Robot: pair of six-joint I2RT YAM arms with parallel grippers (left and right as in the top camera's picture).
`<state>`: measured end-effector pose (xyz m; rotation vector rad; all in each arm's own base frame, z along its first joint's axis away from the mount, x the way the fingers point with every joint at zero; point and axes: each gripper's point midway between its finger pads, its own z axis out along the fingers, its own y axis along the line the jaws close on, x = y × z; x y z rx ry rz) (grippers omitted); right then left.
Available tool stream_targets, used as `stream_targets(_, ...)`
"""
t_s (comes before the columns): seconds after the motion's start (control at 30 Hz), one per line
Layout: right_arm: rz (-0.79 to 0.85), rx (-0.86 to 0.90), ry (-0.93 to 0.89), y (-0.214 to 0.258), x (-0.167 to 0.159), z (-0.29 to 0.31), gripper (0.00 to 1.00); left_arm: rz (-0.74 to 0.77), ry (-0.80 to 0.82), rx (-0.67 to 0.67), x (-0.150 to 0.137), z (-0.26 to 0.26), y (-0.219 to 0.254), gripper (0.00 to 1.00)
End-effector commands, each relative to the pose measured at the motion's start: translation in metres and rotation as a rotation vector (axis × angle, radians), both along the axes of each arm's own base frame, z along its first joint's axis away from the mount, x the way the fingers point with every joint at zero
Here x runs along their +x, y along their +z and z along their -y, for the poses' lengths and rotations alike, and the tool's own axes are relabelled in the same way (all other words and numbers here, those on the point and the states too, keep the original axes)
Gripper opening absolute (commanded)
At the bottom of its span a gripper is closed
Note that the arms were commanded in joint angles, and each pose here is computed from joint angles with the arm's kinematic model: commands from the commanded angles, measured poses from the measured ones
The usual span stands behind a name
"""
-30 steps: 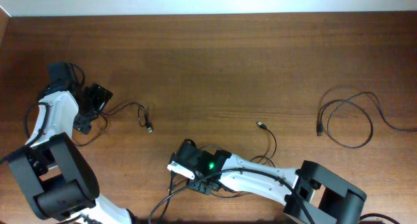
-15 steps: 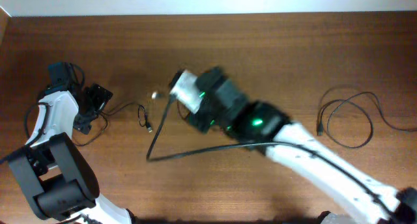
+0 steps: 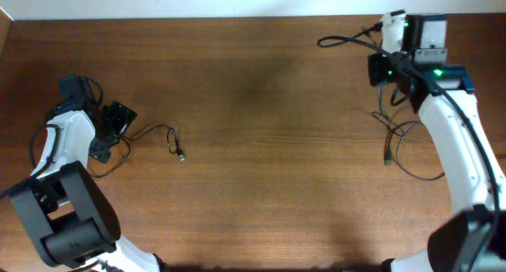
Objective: Untangle cables
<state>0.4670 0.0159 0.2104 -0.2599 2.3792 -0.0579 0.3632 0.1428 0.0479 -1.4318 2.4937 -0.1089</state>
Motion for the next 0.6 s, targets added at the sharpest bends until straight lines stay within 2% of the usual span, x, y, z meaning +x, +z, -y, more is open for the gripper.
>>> stream_targets(0.0,-0.107,0.001,-0.002,-0.043,0.006,-0.002,0.04,-0.009,0.006,0.008,-0.001,-0.003,-0.002,0.99)
stream_targets(0.03,-0.139,0.000,-0.002,-0.057,0.006,-0.002,0.09,-0.009,0.005,0.008,-0.001,-0.003,-0.002,0.99)
stream_targets(0.1,-0.199,-0.002,-0.003,-0.081,0.005,-0.002,0.29,-0.009,0.006,0.008,-0.001,-0.003,-0.002,0.99)
stream_targets(0.17,-0.212,0.007,-0.015,-0.086,0.005,-0.002,0.77,-0.008,0.006,0.008,-0.001,-0.003,-0.002,0.99)
stream_targets(0.2,-0.211,0.024,-0.040,-0.085,0.006,-0.001,0.84,-0.009,0.006,0.008,-0.001,-0.003,-0.002,0.99)
stream_targets(0.27,-0.210,0.071,-0.059,-0.079,0.003,-0.005,0.84,-0.009,0.006,0.008,-0.001,-0.003,-0.002,0.99)
stream_targets(0.33,-0.264,0.243,0.070,-0.072,-0.014,-0.043,0.84,-0.009,0.006,0.008,-0.001,-0.003,-0.002,0.99)
stream_targets(0.4,-0.373,0.395,0.166,-0.073,-0.041,-0.075,0.89,-0.009,0.006,0.008,-0.001,-0.003,-0.002,0.99)
stream_targets(0.47,-0.484,0.454,0.195,-0.077,-0.067,-0.090,0.98,-0.009,0.006,0.008,-0.001,-0.003,-0.002,0.99)
stream_targets(0.57,-0.581,0.504,0.256,-0.080,-0.093,-0.119,0.99,-0.009,0.006,0.008,-0.001,-0.003,-0.002,0.99)
